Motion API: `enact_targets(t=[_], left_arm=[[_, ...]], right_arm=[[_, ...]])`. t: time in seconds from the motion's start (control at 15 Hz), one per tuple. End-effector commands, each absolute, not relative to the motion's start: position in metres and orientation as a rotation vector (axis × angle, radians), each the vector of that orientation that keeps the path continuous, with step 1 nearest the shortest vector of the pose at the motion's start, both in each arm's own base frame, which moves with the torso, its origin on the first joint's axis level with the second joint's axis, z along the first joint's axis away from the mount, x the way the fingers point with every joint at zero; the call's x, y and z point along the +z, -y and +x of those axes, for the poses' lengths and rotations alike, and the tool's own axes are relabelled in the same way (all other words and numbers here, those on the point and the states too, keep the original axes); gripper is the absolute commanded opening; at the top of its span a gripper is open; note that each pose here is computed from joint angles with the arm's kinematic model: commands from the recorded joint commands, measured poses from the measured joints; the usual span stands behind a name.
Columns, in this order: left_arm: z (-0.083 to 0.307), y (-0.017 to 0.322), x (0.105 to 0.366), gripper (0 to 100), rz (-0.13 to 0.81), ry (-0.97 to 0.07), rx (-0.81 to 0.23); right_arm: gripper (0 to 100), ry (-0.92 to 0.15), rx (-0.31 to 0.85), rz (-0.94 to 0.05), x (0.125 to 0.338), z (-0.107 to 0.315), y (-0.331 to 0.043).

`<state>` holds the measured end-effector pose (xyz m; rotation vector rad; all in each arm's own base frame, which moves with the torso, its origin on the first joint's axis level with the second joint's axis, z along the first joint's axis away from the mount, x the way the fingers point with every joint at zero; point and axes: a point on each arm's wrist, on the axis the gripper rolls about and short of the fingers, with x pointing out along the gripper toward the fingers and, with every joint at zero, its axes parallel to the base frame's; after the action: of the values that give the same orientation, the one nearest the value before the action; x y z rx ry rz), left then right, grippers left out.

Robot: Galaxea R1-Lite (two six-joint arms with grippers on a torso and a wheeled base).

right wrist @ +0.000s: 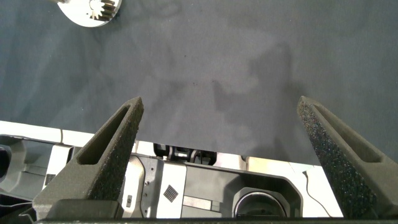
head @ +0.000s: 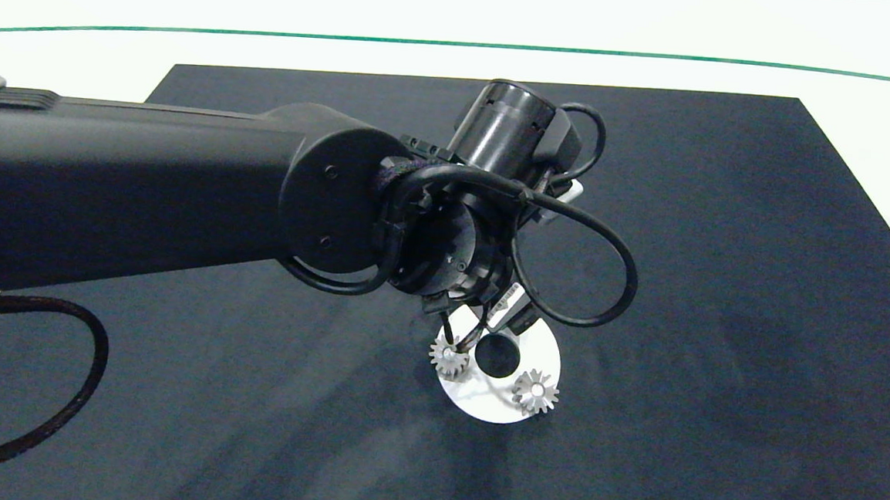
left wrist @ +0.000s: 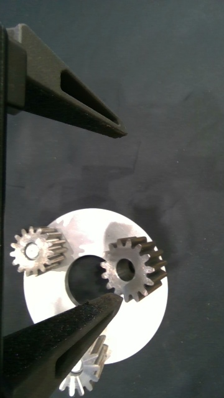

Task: Install three planetary gears onto the carrier pins

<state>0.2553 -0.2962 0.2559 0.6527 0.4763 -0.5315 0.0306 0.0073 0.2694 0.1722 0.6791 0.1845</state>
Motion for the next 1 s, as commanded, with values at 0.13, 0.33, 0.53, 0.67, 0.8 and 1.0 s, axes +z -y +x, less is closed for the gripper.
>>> enact_targets(t=[0.13, 0.33, 0.53, 0.67, 0.8, 1.0], left_arm=[[0.2596, 0.3003, 0.2508, 100, 0.667, -0.483, -0.530], [0.2614, 0.3016, 0.2514, 100, 0.668, -0.477, -0.530], [0.2644, 0.3023, 0.2509, 100, 0.673, -0.474, -0.527], [0.2649, 0.3019, 0.2512, 100, 0.671, -0.475, -0.525], [0.2661, 0.3014, 0.2503, 100, 0.674, -0.477, -0.523], [0.2679, 0.2997, 0.2502, 100, 0.678, -0.479, -0.519]], right_arm=[[100, -0.686, 0.185, 0.173, 0.2690, 0.0308, -0.0074], [100, -0.684, 0.184, 0.173, 0.2690, 0.0304, -0.0073], [100, -0.688, 0.185, 0.173, 0.2683, 0.0305, -0.0074], [100, -0.691, 0.187, 0.174, 0.2676, 0.0306, -0.0074], [100, -0.694, 0.187, 0.174, 0.2672, 0.0311, -0.0075], [100, -0.696, 0.187, 0.174, 0.2665, 0.0309, -0.0075]])
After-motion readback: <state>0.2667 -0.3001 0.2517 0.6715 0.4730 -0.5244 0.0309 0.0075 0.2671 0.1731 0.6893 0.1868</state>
